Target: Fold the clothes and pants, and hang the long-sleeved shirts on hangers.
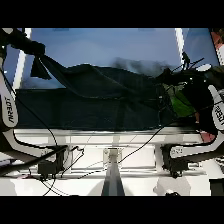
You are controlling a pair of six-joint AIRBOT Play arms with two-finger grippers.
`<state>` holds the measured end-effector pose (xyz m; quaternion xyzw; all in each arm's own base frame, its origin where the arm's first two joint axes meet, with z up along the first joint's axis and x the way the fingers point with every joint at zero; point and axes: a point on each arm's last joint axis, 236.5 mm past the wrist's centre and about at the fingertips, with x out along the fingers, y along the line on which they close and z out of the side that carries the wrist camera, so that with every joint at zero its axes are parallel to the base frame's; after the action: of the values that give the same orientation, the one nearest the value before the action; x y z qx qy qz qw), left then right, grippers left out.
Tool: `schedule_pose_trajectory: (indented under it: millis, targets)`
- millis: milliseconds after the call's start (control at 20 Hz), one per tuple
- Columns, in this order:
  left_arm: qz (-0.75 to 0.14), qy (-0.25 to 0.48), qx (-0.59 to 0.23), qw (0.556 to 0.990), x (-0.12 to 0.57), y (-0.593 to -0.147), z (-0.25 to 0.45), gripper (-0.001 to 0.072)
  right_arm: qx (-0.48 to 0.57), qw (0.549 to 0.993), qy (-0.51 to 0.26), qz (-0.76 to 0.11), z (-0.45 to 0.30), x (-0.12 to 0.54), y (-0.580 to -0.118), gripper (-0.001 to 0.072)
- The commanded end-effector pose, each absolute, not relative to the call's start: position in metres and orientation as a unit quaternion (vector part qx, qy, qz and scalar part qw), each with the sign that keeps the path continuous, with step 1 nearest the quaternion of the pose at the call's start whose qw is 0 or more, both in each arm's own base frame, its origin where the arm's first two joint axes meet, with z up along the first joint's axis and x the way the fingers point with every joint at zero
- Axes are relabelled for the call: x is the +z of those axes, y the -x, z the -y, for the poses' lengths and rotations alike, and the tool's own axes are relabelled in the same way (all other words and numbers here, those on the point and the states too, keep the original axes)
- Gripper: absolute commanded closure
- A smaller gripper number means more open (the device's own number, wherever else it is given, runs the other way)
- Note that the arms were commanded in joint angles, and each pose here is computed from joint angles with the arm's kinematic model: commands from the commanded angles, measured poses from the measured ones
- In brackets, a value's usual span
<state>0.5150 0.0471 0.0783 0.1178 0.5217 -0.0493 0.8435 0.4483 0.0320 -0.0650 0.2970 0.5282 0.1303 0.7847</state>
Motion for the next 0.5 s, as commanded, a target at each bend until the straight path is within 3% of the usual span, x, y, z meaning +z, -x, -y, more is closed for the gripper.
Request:
schedule_pose_trajectory:
  millis: [0, 400, 450]
  targets:
    - [-0.508, -0.13, -0.038, 0.851, 0.082, -0.523, -0.053, 0.0679, 0.094, 0.838, -0.278, -0.459, -0.021, -0.047, -0.494, 0.0689]
    - [-0.524, -0.125, -0.047, 0.841, 0.068, -0.52, -0.048, 0.0676, 0.06, 0.911, -0.181, -0.365, 0.024, 0.019, -0.55, 0.069]
    - [-0.534, -0.124, -0.048, 0.835, 0.063, -0.518, -0.048, 0.0588, 0.056, 0.913, -0.171, -0.366, 0.028, 0.017, -0.55, 0.0689]
